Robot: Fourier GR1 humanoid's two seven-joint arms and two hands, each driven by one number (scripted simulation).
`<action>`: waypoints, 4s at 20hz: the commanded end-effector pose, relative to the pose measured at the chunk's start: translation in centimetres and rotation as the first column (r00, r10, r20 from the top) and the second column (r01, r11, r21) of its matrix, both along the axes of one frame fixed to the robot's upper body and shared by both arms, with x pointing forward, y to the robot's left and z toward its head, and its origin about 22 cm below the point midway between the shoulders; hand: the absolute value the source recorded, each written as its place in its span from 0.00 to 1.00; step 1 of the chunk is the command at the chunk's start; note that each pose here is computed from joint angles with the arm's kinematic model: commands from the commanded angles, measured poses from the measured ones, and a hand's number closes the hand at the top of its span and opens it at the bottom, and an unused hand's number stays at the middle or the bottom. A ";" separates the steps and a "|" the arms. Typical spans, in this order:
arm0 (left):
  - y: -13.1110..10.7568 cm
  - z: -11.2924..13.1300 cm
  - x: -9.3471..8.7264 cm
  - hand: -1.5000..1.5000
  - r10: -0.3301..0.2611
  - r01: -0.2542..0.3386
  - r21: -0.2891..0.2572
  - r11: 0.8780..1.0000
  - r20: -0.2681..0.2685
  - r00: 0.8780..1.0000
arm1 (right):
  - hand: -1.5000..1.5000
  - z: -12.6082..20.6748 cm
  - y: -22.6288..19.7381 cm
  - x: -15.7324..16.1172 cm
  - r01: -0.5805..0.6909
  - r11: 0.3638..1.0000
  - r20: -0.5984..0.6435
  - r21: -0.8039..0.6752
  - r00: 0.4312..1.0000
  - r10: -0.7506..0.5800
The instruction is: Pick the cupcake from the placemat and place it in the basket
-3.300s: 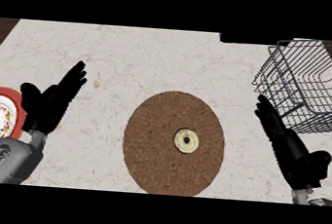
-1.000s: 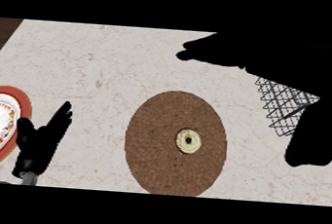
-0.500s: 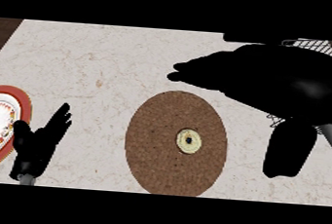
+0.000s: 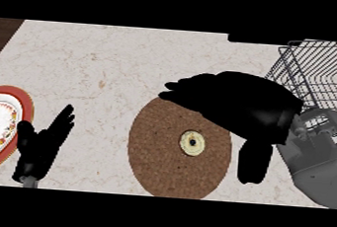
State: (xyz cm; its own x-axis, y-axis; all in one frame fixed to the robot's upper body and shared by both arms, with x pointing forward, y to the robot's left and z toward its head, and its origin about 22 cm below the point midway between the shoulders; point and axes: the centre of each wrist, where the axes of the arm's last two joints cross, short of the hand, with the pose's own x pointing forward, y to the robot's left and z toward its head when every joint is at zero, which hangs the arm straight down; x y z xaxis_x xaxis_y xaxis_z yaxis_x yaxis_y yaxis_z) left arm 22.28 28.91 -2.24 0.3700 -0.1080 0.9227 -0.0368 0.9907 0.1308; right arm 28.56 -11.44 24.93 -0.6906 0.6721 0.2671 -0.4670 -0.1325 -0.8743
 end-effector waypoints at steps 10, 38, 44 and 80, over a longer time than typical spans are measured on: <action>0.9 -2.3 -2.4 0.50 0.013 -0.011 0.014 1.000 -0.159 0.987 | 0.00 -7.5 -0.3 1.2 0.011 0.999 -0.009 -0.044 1.000 -0.011; -0.3 -1.7 -2.0 0.50 0.037 -0.034 0.019 0.999 -0.178 0.983 | 0.00 -16.2 1.6 1.1 0.017 0.988 0.002 -0.156 1.000 -0.017; -0.8 -3.5 -2.9 0.50 0.025 -0.025 0.003 1.000 -0.172 0.985 | 0.00 -17.7 3.6 1.1 0.014 0.992 0.018 -0.126 1.000 -0.012; 3.0 -2.6 -5.0 0.50 0.121 -0.121 0.014 0.993 -0.188 0.975 | 1.00 -19.1 -1.3 -7.2 0.603 0.744 0.073 0.290 0.761 -0.645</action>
